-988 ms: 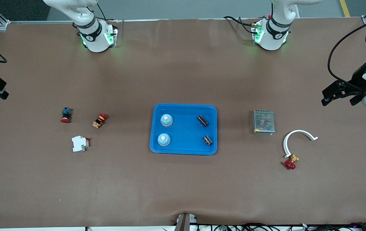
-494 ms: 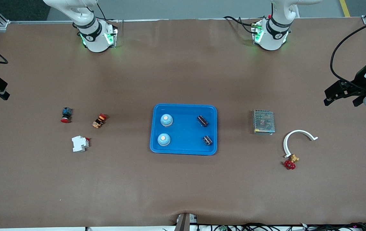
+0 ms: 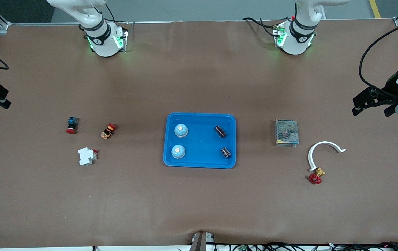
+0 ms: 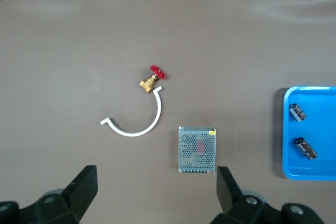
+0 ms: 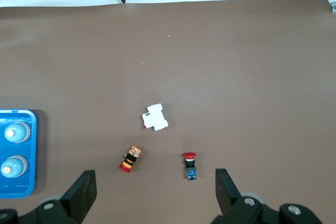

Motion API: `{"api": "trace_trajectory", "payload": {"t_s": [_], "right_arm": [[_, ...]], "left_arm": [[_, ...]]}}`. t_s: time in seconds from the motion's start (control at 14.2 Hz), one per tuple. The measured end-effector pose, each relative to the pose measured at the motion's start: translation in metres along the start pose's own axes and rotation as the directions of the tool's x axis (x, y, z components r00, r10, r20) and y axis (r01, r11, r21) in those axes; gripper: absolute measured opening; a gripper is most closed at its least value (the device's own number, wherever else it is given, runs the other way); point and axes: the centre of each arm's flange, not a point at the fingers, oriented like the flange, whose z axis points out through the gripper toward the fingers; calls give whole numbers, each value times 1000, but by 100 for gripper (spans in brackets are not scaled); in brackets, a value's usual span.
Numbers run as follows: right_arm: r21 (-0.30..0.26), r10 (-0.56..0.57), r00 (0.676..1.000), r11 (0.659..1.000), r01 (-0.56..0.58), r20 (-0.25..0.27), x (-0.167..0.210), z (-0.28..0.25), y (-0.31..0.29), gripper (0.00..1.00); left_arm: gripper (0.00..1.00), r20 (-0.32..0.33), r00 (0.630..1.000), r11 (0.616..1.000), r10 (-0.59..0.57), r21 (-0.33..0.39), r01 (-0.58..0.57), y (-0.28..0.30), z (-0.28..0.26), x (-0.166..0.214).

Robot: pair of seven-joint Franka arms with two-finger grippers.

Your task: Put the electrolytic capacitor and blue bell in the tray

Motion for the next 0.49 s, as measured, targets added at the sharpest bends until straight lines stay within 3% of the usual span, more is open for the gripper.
{"api": "trace_trajectory", "payload": {"t_s": [0.49], "right_arm": [[0, 1, 1000, 1000, -1, 1, 0, 0, 1, 100]], "left_arm": [[100, 40, 999, 1000, -14, 1, 14, -2, -14, -4]]}}
